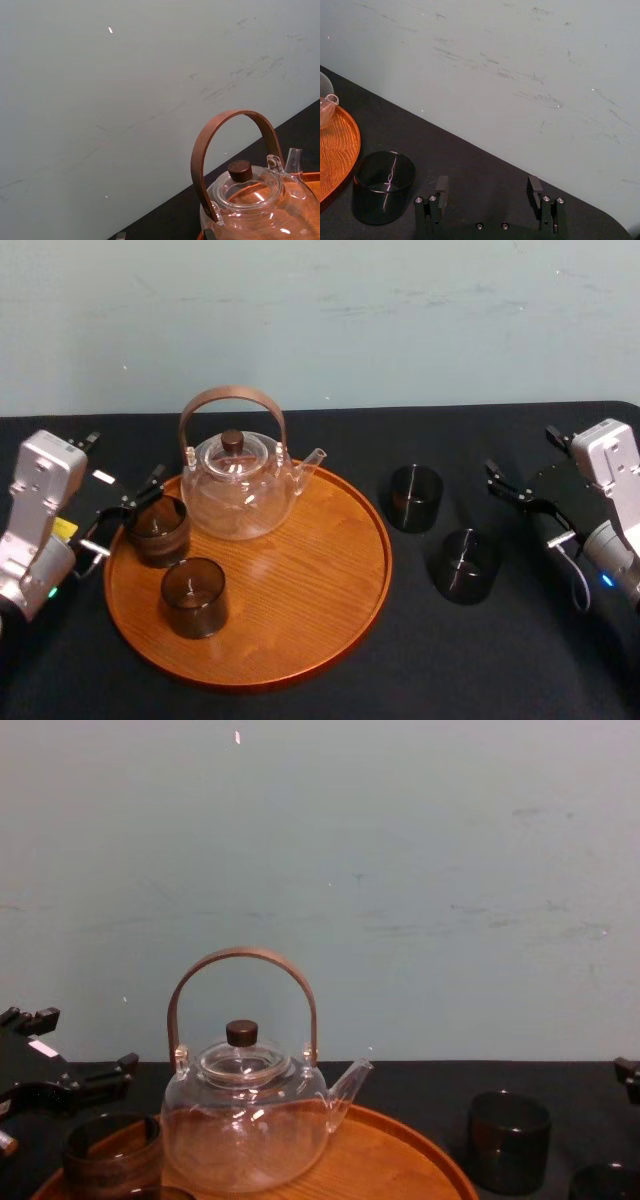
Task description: Pick up the glass from the table and place it on the tray.
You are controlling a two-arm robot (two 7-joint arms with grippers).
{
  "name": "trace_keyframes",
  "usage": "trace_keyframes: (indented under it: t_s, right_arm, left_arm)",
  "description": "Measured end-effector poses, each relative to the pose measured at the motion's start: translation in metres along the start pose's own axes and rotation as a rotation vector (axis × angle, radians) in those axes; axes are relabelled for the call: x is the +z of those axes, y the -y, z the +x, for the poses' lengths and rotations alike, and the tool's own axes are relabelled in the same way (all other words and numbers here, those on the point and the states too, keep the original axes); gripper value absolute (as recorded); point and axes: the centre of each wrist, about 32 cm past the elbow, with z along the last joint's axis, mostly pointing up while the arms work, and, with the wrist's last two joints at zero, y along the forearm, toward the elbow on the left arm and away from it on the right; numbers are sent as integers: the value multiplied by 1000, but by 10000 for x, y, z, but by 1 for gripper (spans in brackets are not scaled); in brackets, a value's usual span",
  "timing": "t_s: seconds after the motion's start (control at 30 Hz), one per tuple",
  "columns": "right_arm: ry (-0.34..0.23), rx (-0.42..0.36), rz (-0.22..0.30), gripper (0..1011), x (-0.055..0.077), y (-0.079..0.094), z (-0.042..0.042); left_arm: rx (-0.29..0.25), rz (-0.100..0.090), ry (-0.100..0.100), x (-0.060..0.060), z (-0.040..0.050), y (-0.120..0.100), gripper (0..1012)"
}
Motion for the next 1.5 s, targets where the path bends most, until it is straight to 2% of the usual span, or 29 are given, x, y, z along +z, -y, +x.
trace_keyframes:
  t_s: [0.23, 0.47, 0.7, 0.83, 1.0, 1.23, 1.5]
  right_arm:
    - [-5, 18, 7, 1002, 34, 14, 26]
    - [-19, 57, 21, 1002, 153, 189, 8]
    - [-53, 135, 34, 1002, 247, 454, -85]
    - [-75, 184, 27, 1002, 269, 571, -144]
    - [-101, 241, 4, 1002, 271, 703, -257]
    - [-120, 284, -28, 1002, 251, 774, -340]
    - [-148, 285, -64, 1002, 194, 769, -339]
  left_arm:
    - [0, 0, 0, 0, 0, 0, 1001]
    - [0, 0, 0, 0, 0, 0, 1001]
    - [0, 0, 0, 0, 0, 0, 1001]
    - [0, 0, 0, 0, 0, 0, 1001]
    - [0, 0, 0, 0, 0, 0, 1001]
    - [0, 0, 0, 0, 0, 0, 1001]
    - [0, 0, 0, 0, 0, 0, 1002]
